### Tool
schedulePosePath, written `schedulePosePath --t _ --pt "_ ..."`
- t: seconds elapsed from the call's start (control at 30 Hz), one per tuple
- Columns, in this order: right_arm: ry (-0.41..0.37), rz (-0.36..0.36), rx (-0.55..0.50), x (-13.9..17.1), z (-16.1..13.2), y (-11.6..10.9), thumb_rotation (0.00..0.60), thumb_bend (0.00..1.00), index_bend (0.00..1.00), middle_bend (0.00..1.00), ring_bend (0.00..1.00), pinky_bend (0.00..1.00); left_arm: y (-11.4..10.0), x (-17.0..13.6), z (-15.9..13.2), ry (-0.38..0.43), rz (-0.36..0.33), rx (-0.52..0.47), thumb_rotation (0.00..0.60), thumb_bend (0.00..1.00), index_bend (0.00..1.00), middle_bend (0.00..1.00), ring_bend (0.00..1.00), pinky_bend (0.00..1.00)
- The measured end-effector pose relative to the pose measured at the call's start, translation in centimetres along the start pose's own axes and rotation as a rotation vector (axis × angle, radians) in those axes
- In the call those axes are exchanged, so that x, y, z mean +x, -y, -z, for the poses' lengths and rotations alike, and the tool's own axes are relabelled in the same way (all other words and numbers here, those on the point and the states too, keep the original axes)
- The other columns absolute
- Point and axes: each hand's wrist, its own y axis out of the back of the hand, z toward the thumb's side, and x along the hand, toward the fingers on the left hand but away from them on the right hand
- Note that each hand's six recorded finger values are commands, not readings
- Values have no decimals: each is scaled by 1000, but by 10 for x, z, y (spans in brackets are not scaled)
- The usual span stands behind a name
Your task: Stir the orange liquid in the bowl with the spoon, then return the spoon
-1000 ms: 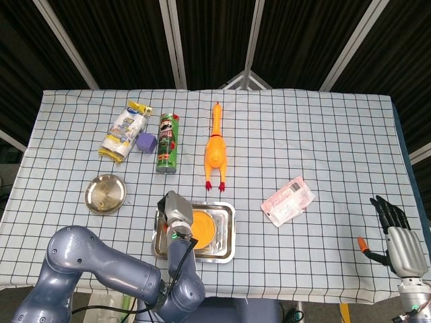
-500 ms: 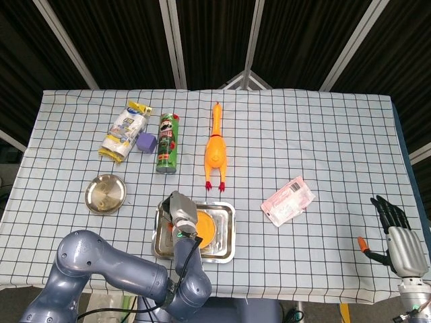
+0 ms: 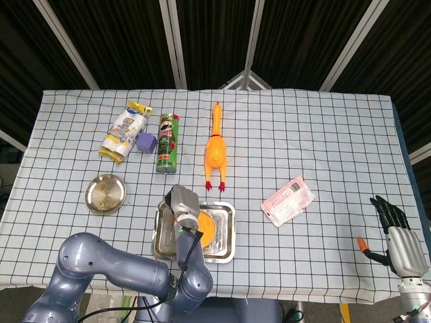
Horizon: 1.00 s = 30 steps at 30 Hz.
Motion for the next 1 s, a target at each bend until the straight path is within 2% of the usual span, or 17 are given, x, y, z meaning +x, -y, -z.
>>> schedulePosePath --t 0.37,0.77,1.0 --pt "0 -1 -1 0 0 0 600 405 0 0 0 0 3 -2 7 11 2 -35 600 756 864 1000 1000 1000" --pt "0 -2 2 1 0 0 600 404 0 0 0 0 11 -24 6 117 29 -46 600 757 864 1000 1000 1000" --pt "0 -3 2 0 0 1 600 405 0 0 0 0 13 -31 14 128 39 -53 600 756 864 1000 1000 1000"
